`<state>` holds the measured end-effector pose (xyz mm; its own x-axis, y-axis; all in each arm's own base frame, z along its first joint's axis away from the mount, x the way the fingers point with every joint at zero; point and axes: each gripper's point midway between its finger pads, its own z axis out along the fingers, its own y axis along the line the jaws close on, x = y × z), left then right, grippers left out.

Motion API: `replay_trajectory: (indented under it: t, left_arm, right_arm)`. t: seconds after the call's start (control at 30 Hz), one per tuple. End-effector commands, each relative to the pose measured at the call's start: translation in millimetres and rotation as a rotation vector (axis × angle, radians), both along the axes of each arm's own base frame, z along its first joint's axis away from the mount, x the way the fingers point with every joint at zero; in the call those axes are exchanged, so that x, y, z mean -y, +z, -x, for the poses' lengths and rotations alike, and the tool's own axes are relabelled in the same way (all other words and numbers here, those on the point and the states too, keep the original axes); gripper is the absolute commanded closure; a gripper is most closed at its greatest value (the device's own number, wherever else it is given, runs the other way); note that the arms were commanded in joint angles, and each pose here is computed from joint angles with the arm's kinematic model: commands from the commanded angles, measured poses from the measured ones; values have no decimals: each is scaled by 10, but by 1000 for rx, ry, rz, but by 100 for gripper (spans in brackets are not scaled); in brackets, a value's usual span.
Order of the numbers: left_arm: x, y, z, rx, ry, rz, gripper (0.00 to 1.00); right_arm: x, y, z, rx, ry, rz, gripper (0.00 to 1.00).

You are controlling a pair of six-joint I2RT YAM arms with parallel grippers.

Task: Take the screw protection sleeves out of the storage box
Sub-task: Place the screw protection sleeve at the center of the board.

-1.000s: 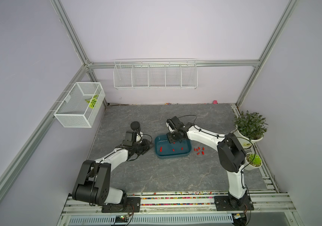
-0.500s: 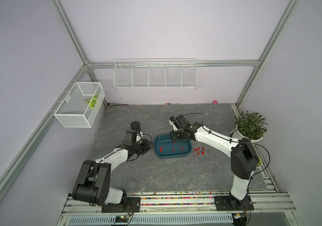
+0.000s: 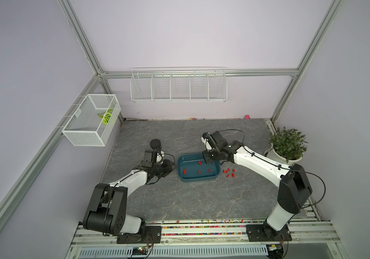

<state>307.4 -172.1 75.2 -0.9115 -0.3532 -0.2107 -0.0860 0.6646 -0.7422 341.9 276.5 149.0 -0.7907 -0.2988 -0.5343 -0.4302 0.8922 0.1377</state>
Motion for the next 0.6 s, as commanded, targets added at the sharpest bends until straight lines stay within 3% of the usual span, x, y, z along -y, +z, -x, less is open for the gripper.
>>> replay_trajectory:
  t: [0.0,0.57]
  left_arm:
    - [11,63,-74,24,-4,5,57]
    - [17,54,-79,22,-6,6,57]
  right_arm:
    - [239,98,13,13,-43,5,88]
    - [1104,-150,-48,-46,-208,14,87]
